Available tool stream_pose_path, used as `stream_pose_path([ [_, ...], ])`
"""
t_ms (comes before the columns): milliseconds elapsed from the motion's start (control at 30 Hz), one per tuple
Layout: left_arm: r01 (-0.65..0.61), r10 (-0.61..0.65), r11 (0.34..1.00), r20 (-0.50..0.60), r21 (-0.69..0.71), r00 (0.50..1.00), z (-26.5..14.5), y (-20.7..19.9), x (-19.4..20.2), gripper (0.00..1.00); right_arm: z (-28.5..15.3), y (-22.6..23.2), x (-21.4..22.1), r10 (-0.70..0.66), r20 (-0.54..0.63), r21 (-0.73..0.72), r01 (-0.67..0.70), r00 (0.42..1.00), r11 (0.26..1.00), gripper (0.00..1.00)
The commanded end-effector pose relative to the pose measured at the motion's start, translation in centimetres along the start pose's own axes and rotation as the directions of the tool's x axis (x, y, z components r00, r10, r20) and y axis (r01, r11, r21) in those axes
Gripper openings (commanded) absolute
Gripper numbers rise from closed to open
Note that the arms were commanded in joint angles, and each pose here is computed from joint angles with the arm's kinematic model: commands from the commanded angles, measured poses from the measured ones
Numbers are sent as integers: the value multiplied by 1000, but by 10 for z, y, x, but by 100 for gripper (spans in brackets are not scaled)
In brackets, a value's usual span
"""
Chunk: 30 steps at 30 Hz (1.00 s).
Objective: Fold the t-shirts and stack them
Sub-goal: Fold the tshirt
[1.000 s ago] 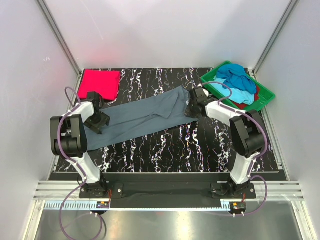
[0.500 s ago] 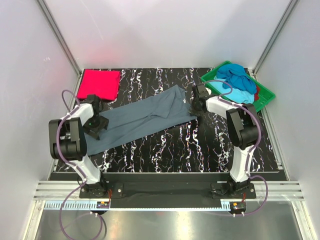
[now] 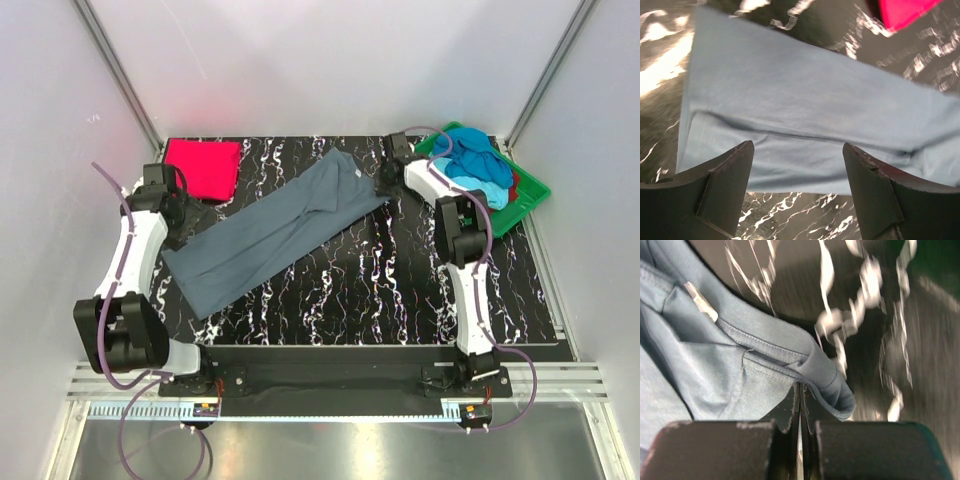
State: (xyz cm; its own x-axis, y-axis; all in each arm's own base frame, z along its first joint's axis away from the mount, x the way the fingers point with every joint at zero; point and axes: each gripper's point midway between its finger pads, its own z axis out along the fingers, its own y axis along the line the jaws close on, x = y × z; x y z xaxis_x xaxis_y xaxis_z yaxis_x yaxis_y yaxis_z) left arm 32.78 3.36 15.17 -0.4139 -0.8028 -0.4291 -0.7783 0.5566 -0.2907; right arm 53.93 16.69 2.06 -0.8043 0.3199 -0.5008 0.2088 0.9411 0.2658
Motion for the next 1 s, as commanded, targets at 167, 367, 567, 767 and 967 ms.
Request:
stream_pose_path([
  [167, -239, 276, 930, -103, 280, 955, 6, -31, 47, 77, 36, 11, -51, -116, 12, -31, 116, 993, 993, 0],
  [367, -222, 352, 869, -235, 443, 906, 17, -43, 91, 77, -10, 40, -95, -69, 107, -132, 83, 992, 988, 19],
  [567, -191, 359, 879, -341, 438, 869, 35, -26, 124, 76, -80, 58, -120, -21, 204, -199, 62, 979, 978, 42],
  [767, -164, 232, 960, -320, 225, 918, 52, 19, 125, 70, -124, 57, -109, 44, 218, -217, 4, 975, 976, 56],
  [967, -140, 183, 973, -242, 184, 953, 45, 27, 113, 68, -124, 49, -72, 273, 178, -300, -211, 946, 930, 67],
])
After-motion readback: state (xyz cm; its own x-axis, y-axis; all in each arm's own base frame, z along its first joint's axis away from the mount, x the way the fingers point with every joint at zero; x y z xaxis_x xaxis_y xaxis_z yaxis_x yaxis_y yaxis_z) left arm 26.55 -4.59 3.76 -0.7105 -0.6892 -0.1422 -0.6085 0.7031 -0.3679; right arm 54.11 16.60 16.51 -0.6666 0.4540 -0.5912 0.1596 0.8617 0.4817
